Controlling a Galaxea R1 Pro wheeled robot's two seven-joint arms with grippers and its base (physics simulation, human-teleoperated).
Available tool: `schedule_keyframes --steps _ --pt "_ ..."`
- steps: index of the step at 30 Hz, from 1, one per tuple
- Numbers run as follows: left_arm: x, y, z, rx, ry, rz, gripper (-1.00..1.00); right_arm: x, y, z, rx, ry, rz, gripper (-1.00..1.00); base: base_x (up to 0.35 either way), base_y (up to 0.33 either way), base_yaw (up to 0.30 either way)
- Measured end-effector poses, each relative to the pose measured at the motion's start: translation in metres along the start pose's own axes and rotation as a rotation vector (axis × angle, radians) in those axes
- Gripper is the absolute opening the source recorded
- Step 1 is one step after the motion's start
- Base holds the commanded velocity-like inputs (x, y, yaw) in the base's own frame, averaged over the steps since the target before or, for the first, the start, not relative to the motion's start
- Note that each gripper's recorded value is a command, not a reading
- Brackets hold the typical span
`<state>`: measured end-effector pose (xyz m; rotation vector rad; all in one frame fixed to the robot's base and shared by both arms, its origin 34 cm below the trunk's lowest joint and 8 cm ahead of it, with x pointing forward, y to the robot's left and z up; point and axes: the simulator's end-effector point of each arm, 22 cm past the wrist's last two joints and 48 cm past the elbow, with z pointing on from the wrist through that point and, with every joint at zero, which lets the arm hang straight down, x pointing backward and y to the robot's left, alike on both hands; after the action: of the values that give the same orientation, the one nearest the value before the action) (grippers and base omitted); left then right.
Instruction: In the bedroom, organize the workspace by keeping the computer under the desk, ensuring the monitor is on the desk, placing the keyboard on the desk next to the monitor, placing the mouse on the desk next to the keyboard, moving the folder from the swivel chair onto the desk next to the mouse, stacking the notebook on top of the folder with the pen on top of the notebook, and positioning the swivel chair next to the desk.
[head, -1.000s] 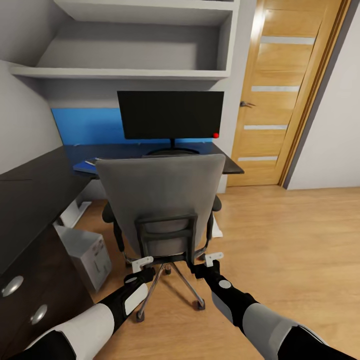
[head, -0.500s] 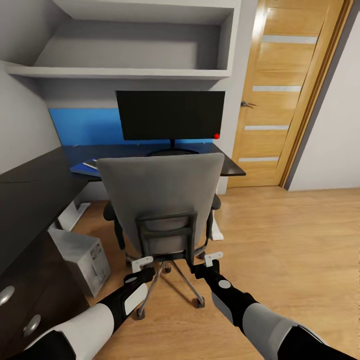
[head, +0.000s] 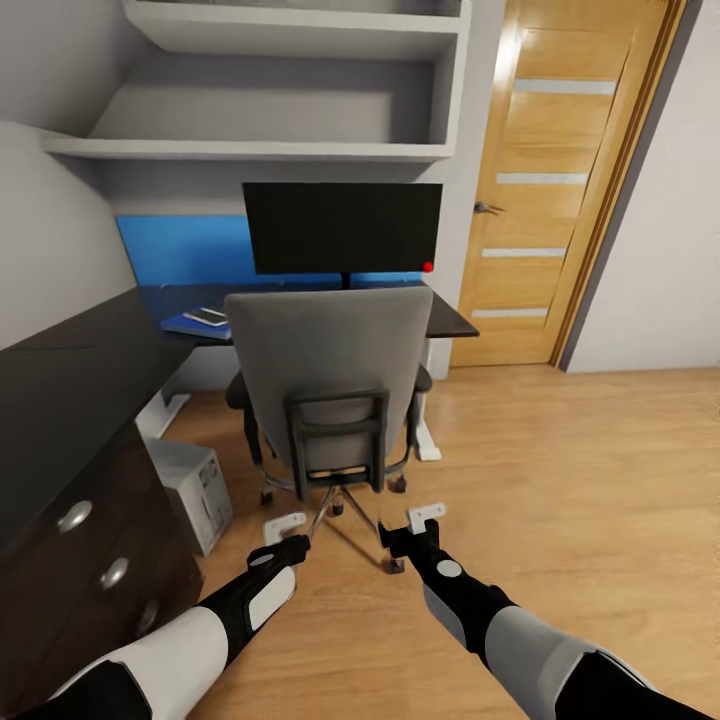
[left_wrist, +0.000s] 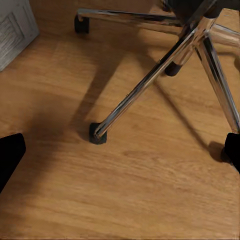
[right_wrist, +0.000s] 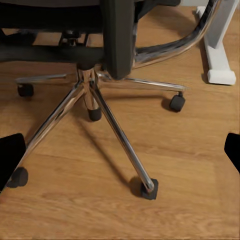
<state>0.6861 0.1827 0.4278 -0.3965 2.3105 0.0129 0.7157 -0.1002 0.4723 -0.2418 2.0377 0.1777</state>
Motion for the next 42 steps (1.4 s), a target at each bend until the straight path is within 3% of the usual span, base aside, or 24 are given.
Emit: schedule_keyframes --steps 28,37,42 --pt "-0.044 -0.009 -0.028 -0.002 -0.002 0.001 1.0 -0.051 -0.004 -0.014 0.003 0.0 0.001 1.0 -0.335 -0.02 0.0" --pt "-0.061 -0.018 -0.041 0.008 -0.006 0.004 1.0 -0.075 -0.006 -0.02 0.01 -0.024 0.008 1.0 -0.11 0.0 0.0" --pt "-0.067 -0.027 -0.048 0.018 0.002 0.003 1.0 -0.084 -0.035 -0.025 0.08 -0.033 0.036 1.0 -0.003 0.0 0.0"
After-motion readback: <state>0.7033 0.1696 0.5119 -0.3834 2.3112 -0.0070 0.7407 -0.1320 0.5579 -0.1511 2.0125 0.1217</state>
